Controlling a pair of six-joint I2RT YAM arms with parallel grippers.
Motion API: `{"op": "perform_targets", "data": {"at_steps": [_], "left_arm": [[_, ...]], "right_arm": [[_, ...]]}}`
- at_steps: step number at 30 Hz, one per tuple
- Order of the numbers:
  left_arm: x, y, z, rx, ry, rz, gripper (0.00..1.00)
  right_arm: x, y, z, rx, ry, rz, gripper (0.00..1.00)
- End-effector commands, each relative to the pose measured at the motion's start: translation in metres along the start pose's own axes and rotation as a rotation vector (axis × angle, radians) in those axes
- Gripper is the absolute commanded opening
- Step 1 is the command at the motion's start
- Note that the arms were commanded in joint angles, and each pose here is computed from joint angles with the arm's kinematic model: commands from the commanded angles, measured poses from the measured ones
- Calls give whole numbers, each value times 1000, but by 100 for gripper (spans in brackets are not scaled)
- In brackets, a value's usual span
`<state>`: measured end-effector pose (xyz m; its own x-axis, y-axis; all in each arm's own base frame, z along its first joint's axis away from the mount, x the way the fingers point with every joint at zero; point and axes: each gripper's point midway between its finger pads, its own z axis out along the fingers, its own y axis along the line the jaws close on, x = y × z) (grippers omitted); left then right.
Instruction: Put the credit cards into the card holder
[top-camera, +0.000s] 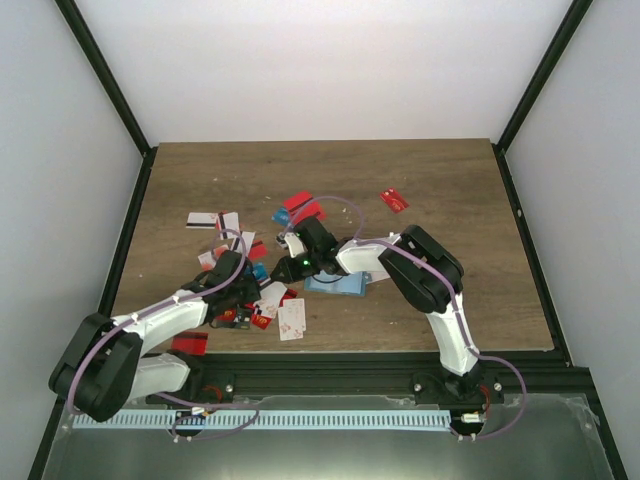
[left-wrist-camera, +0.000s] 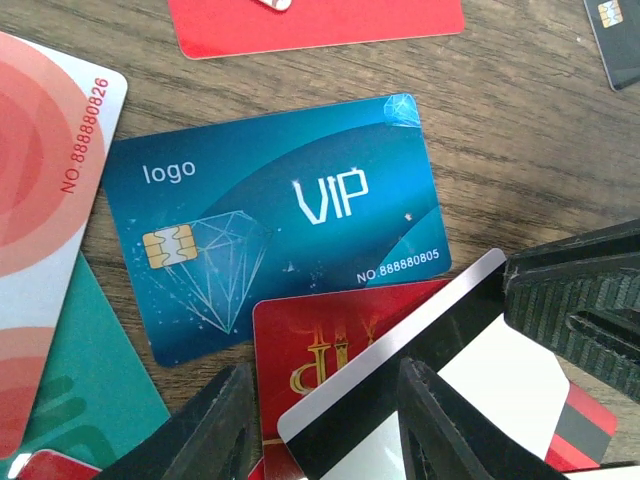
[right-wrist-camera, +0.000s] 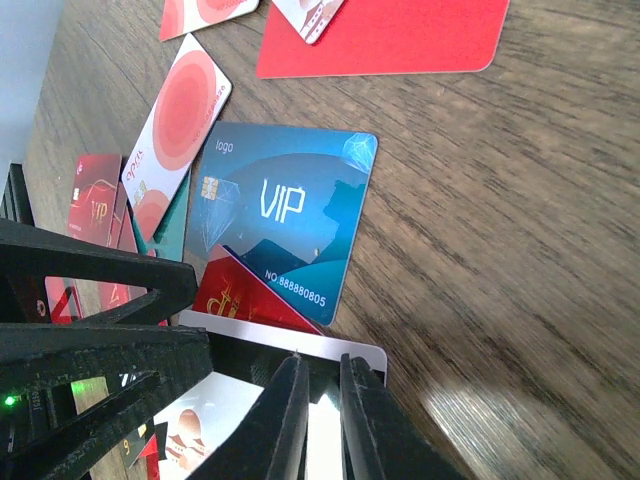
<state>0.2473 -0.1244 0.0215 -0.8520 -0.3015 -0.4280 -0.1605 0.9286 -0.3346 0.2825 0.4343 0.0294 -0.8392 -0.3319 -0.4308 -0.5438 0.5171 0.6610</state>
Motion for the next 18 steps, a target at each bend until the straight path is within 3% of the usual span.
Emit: {"op": "perform_targets", "data": {"at_steps": [1, 18], "left_arm": [[5, -2, 2, 29, 17, -3, 42], [9, -13, -9, 84, 55, -12, 42]], "right_arm": [[23, -24, 6, 62, 56, 41, 12], [25, -28, 8, 66, 59, 48, 9]]}}
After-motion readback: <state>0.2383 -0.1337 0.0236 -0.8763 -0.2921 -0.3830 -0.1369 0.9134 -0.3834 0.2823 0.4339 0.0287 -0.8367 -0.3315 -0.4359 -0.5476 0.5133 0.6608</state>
